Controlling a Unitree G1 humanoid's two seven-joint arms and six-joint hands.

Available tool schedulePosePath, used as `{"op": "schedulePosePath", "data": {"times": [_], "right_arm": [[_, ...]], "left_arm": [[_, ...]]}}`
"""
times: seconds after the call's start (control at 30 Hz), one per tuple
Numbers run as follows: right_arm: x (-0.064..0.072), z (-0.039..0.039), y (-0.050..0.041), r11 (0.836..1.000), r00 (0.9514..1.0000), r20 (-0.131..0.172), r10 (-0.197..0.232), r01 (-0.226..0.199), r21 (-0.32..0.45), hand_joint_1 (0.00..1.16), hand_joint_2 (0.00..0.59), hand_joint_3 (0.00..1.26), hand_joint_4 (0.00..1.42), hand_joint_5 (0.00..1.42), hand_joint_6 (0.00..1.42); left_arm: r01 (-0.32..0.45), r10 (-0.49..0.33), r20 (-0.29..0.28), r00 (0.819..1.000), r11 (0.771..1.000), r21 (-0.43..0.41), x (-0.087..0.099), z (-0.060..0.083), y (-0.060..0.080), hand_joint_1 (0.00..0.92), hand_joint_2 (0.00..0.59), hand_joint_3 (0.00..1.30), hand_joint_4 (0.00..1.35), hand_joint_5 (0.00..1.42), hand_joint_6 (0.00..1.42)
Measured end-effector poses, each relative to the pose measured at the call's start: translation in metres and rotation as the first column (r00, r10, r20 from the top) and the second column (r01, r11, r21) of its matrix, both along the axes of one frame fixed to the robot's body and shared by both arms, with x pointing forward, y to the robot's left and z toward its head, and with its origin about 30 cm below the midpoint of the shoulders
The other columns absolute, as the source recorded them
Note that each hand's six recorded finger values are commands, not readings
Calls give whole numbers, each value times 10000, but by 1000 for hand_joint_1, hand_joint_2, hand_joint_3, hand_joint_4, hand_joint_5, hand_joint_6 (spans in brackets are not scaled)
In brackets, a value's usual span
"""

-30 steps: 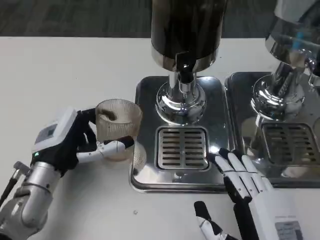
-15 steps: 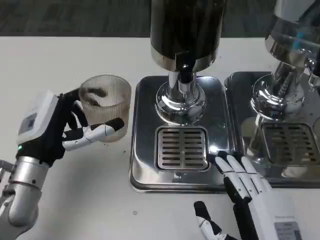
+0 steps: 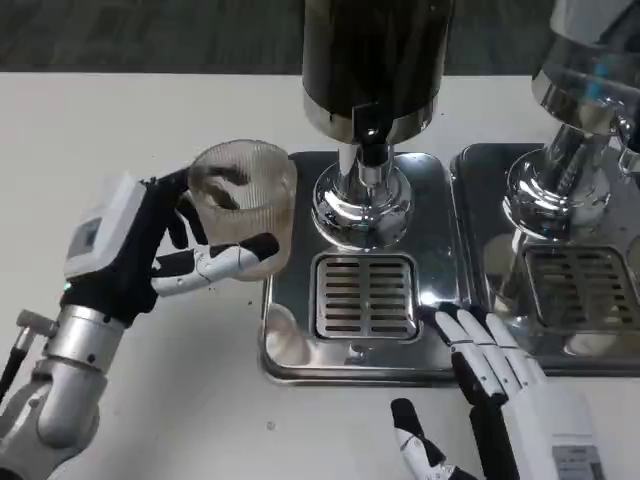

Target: Grasp the cup under the faucet to collect the drink, then remove the cup.

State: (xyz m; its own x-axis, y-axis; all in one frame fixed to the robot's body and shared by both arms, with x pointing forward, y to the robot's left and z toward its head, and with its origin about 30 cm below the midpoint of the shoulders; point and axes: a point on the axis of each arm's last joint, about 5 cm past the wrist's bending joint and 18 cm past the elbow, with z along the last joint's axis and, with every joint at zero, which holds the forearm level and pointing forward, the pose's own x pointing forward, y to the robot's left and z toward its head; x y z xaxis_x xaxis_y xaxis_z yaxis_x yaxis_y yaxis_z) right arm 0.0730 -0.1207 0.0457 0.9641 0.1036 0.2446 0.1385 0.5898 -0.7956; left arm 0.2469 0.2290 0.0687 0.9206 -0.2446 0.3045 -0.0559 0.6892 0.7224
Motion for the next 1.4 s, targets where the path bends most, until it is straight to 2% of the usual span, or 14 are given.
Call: {"op": "schedulePosePath", "data": {"times": [0.13, 0.47, 0.8, 1.17, 1.4], "right_arm": [[-29, -7, 14, 9999, 9999, -73, -102, 103, 83, 450, 428, 196, 141, 102, 225], [-79, -16, 37, 9992, 9994, -87, -332, 334, 207, 452, 428, 197, 142, 111, 241], [-91, -15, 64, 9986, 9990, -9, -457, 457, 251, 453, 428, 199, 142, 119, 248], [-57, -5, 77, 9983, 9987, 137, -498, 493, 324, 453, 428, 200, 142, 122, 250], [-64, -7, 84, 9976, 9981, 186, -583, 576, 378, 453, 428, 200, 142, 122, 259]], "left_arm": [[566, -563, -129, 9983, 9982, 219, 67, 19, -116, 398, 156, 567, 660, 889, 1041], [1012, -973, -705, 9928, 9934, 546, 140, -11, -288, 384, 156, 567, 656, 888, 1041], [1293, -1199, -1068, 9870, 9879, 851, 119, -58, -315, 378, 156, 567, 653, 888, 1025], [1189, -1000, -1556, 9828, 9859, 1176, 114, -97, -309, 376, 155, 563, 644, 872, 992], [1457, -1180, -1834, 9759, 9786, 1456, 152, -99, -386, 365, 164, 553, 631, 854, 963]]}}
